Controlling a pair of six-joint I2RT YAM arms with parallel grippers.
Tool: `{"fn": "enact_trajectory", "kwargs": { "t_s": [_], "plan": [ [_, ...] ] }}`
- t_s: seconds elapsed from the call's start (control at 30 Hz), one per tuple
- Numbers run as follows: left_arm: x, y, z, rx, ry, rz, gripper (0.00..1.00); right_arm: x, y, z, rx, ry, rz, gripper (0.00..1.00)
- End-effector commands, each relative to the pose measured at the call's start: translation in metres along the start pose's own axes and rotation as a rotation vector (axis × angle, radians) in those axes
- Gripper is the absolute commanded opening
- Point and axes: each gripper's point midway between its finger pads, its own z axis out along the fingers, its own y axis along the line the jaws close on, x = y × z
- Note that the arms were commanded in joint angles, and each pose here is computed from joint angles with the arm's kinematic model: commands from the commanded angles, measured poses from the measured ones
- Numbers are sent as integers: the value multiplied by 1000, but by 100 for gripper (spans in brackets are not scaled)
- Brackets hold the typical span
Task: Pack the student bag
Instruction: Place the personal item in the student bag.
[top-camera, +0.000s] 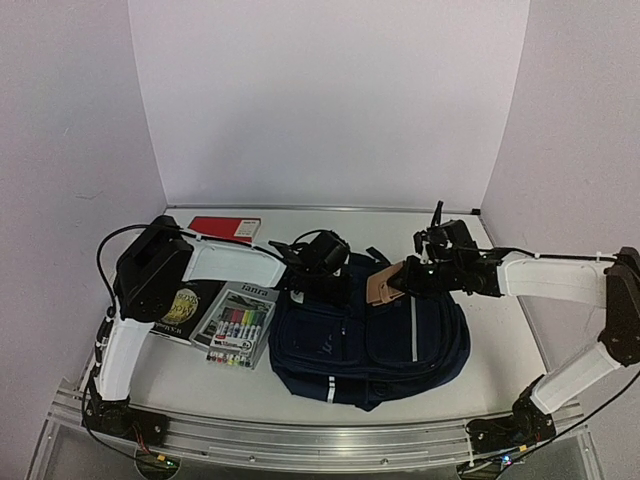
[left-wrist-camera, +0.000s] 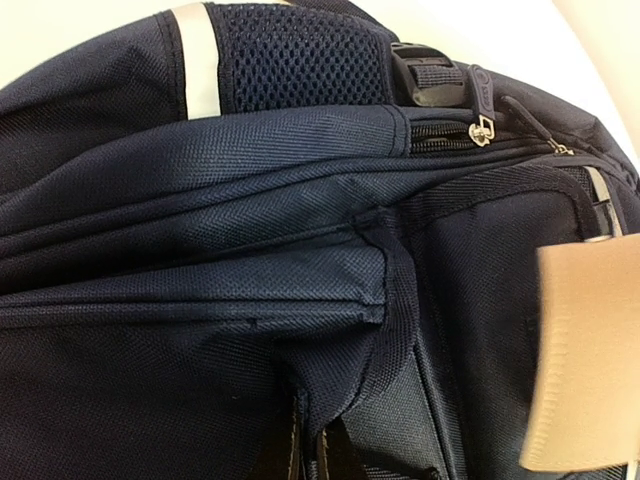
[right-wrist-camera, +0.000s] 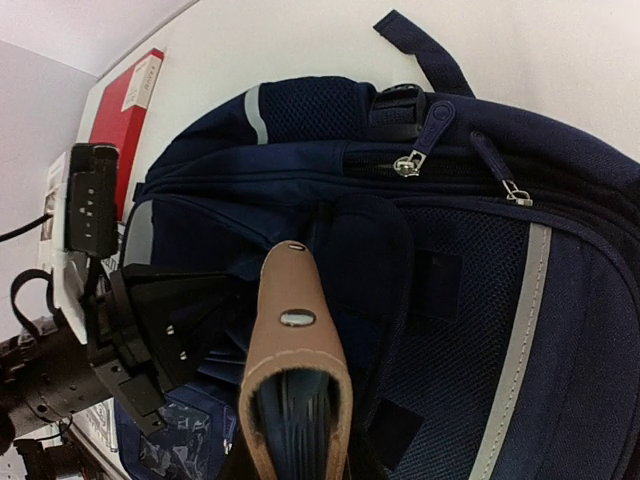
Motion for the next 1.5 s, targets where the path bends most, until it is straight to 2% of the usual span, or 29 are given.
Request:
{"fn": "enact_trajectory", "kwargs": {
  "t_s": [0.0, 0.33, 0.67, 1.07, 1.3, 1.47],
  "plan": [
    [-10, -8, -24, 63, -10, -28, 0, -14, 23, 12, -82, -30, -22, 0],
    [-29, -19, -46, 101, -59, -14, 0, 1, 6, 47, -43, 20, 25, 0],
    [-47, -18, -66, 68, -115, 13, 0, 21, 1, 40, 1, 50, 66, 0],
    [-61, -22, -77, 73, -164, 9, 0, 35, 15, 20, -70, 77, 92, 0],
    [-64, -36, -83, 154, -178, 22, 0, 51, 9, 34, -56, 129, 80, 0],
    [-55, -45, -88, 220, -144, 33, 0, 43, 30, 39, -181, 91, 114, 0]
  ]
}}
